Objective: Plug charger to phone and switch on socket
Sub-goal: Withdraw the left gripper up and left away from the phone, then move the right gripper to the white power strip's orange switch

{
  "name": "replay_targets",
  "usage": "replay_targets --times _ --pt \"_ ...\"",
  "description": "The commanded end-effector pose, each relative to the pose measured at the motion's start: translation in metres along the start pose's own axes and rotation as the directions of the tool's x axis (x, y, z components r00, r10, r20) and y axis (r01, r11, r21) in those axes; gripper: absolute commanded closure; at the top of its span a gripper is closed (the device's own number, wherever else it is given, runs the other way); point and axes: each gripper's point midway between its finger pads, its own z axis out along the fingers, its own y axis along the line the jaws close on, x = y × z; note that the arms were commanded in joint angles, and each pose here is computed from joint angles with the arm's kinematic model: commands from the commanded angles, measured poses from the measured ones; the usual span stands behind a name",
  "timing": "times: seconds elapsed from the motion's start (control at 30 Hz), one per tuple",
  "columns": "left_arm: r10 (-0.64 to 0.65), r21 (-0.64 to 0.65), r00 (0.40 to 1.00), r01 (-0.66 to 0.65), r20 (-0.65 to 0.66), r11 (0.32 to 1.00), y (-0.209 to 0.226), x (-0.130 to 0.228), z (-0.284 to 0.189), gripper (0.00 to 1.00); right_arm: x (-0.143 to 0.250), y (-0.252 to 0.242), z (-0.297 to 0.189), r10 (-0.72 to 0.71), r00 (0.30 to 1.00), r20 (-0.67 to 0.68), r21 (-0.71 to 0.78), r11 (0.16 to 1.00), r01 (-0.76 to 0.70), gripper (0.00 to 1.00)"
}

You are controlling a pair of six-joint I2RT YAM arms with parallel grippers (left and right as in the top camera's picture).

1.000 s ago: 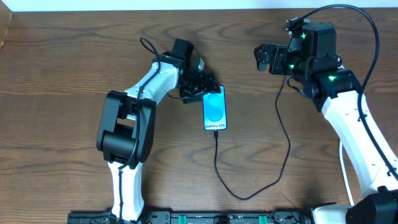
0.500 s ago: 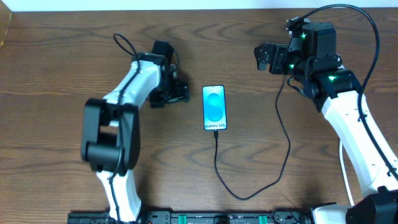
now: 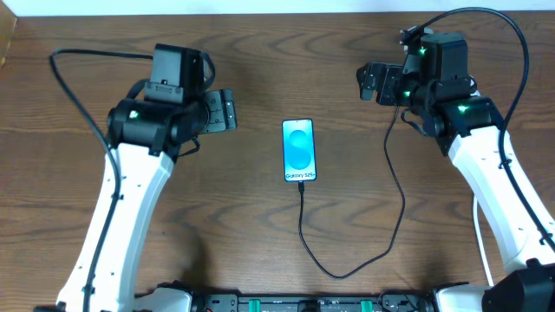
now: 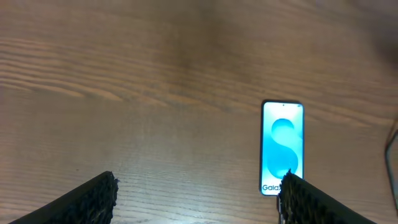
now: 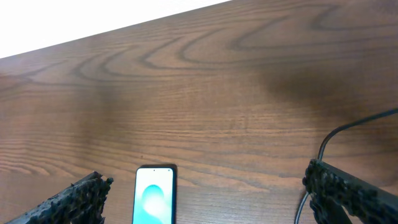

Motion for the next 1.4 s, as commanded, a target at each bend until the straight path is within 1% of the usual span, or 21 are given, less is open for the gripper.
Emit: replay_targets --times 0.0,0.17,0.2,0.3,0.43,0.5,0.57,0.6,0.73,0.83,0.93,1.03,1.07,1.13,1.2,1.23,1.37 --pt "0.009 -0.016 1.000 -0.009 0.030 1.000 0.003 -0.004 -0.010 0.16 -0.004 0.000 0.000 -0.013 1.000 0.012 0.005 1.000 0.013 0.01" --pt "0.009 -0.017 1.000 -0.009 0.027 1.000 0.004 -0.004 -0.009 0.16 -0.011 0.000 -0.002 -0.017 0.999 0.030 -0.001 1.000 0.017 0.01" --pt "0.009 -0.017 1.000 -0.009 0.027 1.000 0.004 -0.004 -0.009 0.16 -0.015 0.001 -0.006 -0.036 0.999 0.028 -0.018 0.999 0.037 0.01" --pt "0.009 -0.017 1.000 -0.009 0.027 1.000 0.004 -0.004 -0.009 0.16 -0.030 -0.011 -0.022 -0.011 1.000 0.028 0.004 1.000 0.011 0.01" --pt "0.009 -0.017 1.000 -0.009 0.027 1.000 0.004 -0.004 -0.009 0.16 -0.069 -0.038 -0.068 0.012 0.998 0.062 0.057 0.998 -0.015 0.01" --pt "0.009 -0.017 1.000 -0.009 0.027 1.000 0.004 -0.004 -0.009 0.16 -0.095 -0.051 -0.104 -0.003 0.995 0.103 0.058 0.998 -0.003 0.01" --pt "0.009 -0.017 1.000 -0.009 0.027 1.000 0.004 -0.004 -0.009 0.16 -0.109 -0.061 -0.127 -0.006 0.991 0.137 0.065 0.998 -0.003 0.01" --pt "0.009 -0.017 1.000 -0.009 0.027 1.000 0.003 -0.004 -0.009 0.16 -0.120 -0.073 -0.146 0.000 0.986 0.168 0.091 0.996 -0.015 0.01" --pt "0.009 -0.017 1.000 -0.009 0.027 1.000 0.004 -0.004 -0.009 0.16 -0.131 -0.108 -0.182 0.027 0.977 0.212 0.172 0.983 -0.064 0.01" --pt "0.009 -0.017 1.000 -0.009 0.027 1.000 0.004 -0.004 -0.009 0.16 -0.126 -0.132 -0.191 0.029 0.980 0.199 0.196 0.978 -0.068 0.01" --pt "0.009 -0.017 1.000 -0.009 0.027 1.000 0.003 -0.004 -0.009 0.16 -0.113 -0.152 -0.184 0.020 0.991 0.132 0.186 0.982 -0.045 0.01" --pt "0.009 -0.017 1.000 -0.009 0.027 1.000 0.004 -0.004 -0.009 0.16 -0.096 -0.173 -0.161 -0.019 0.999 0.031 0.159 0.987 0.014 0.01" --pt "0.009 -0.017 1.000 -0.009 0.027 1.000 0.004 -0.004 -0.009 0.16 -0.089 -0.186 -0.144 -0.033 0.999 -0.021 0.152 0.988 0.036 0.01" --pt "0.009 -0.017 1.000 -0.009 0.027 1.000 0.004 -0.004 -0.009 0.16 -0.078 -0.202 -0.119 -0.040 0.996 -0.083 0.136 0.989 0.052 0.01" --pt "0.009 -0.017 1.000 -0.009 0.027 1.000 0.004 -0.004 -0.009 0.16 -0.069 -0.214 -0.099 -0.034 0.991 -0.129 0.118 0.992 0.050 0.01" --pt "0.009 -0.017 1.000 -0.009 0.027 1.000 0.004 -0.004 -0.009 0.16 -0.058 -0.226 -0.080 -0.011 0.985 -0.171 0.106 0.994 0.029 0.01" --pt "0.009 -0.017 1.000 -0.009 0.027 1.000 0.004 -0.004 -0.009 0.16 -0.028 -0.252 -0.037 0.039 0.960 -0.276 0.080 0.997 -0.018 0.01"
